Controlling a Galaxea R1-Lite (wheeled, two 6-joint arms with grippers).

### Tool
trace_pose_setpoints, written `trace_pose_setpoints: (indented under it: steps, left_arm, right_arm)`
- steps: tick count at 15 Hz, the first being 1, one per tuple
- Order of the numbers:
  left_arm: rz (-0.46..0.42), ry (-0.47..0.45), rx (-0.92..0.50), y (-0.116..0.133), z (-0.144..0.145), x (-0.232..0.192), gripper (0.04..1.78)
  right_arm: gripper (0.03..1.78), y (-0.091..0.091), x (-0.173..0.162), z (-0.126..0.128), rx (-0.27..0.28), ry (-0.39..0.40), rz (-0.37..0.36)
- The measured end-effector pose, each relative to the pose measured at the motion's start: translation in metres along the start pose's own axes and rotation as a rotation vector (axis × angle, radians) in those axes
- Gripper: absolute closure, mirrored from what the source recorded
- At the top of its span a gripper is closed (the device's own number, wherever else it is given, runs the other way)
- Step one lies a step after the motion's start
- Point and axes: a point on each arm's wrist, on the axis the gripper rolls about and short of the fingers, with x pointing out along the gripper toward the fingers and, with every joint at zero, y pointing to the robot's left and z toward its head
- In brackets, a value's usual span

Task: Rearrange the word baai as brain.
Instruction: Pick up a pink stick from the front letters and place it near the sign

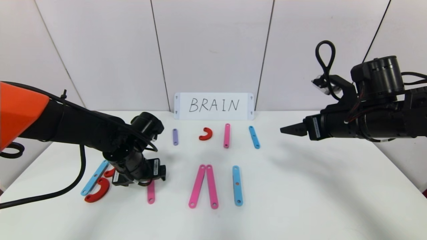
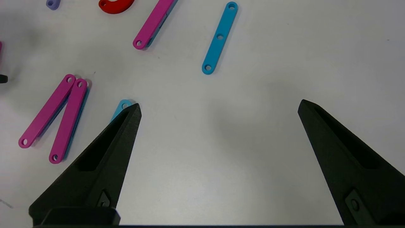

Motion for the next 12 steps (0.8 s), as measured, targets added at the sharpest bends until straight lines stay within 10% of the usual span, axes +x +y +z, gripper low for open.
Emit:
trace_pose_setpoints:
  steps: [5,12]
  left_arm:
    - [0.003,0.003,0.007,-0.0015,-0.0015,0.0008,0.25]
    - [0.006,0.011,0.012,-0.0023,-0.0033,0.0011,1.36]
  right_arm:
    - [0.08,0.0,0.0002,-0.0006,0.0,0.002,0.0]
    - [0.08,0.0007,0.0004,-0.0011,0.0,0.004,0.002]
